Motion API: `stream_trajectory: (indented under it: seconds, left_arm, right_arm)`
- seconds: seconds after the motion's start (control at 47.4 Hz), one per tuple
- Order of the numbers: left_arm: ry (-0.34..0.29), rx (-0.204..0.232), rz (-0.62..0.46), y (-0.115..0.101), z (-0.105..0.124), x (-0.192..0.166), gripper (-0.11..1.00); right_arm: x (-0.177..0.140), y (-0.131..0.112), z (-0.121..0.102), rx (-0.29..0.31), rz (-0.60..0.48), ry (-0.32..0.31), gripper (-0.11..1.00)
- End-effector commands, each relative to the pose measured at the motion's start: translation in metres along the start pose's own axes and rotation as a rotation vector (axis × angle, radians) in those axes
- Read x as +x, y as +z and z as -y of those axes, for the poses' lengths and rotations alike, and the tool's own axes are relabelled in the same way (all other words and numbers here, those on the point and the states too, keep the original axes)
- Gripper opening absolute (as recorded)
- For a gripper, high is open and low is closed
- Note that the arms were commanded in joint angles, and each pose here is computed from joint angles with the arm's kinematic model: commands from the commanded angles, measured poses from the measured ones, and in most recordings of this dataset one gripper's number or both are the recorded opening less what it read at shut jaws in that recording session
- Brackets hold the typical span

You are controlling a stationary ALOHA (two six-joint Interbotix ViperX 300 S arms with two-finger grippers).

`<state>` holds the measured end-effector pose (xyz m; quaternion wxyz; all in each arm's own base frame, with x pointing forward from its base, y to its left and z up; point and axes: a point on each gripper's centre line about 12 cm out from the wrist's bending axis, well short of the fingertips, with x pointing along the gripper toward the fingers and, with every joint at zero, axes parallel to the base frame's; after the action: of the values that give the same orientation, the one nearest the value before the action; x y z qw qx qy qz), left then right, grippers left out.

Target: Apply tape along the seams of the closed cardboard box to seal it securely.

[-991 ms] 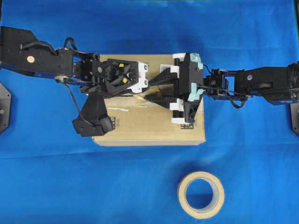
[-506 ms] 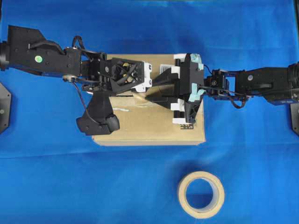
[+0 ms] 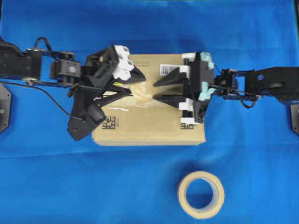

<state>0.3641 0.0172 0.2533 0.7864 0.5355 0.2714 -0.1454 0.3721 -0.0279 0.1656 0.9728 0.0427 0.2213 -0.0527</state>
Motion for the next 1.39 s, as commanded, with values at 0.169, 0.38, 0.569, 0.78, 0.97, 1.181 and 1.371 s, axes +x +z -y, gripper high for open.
stream_trajectory:
  seconds: [0.169, 0.38, 0.569, 0.78, 0.97, 1.181, 1.371]
  left_arm:
    - [0.19, -0.358, 0.192, 0.019, -0.009, -0.03, 0.68]
    - [0.22, -0.638, 0.287, 0.023, -0.014, -0.029, 0.56]
    - [0.193, -0.733, 0.301, 0.02, 0.0, -0.003, 0.08]
    - [0.188, -0.781, 0.303, 0.014, 0.013, 0.033, 0.0]
    - [0.209, -0.834, 0.265, -0.006, 0.016, 0.046, 0.0]
    - [0.209, -0.868, 0.222, -0.023, 0.026, 0.055, 0.0]
    - [0.185, -0.892, 0.202, -0.024, 0.037, 0.063, 0.0]
  right_arm:
    - [-0.029, 0.032, -0.003, -0.002, 0.108, 0.012, 0.44]
    - [-0.039, 0.052, -0.001, -0.011, 0.205, 0.005, 0.09]
    - [-0.032, 0.056, 0.008, -0.003, 0.216, -0.017, 0.0]
    - [-0.007, 0.05, 0.01, -0.002, 0.176, -0.024, 0.0]
    - [0.013, 0.047, 0.009, -0.003, 0.153, -0.022, 0.0]
    - [0.022, 0.039, 0.008, -0.002, 0.132, -0.02, 0.0]
    - [0.026, 0.032, 0.009, 0.003, 0.112, -0.023, 0.0]
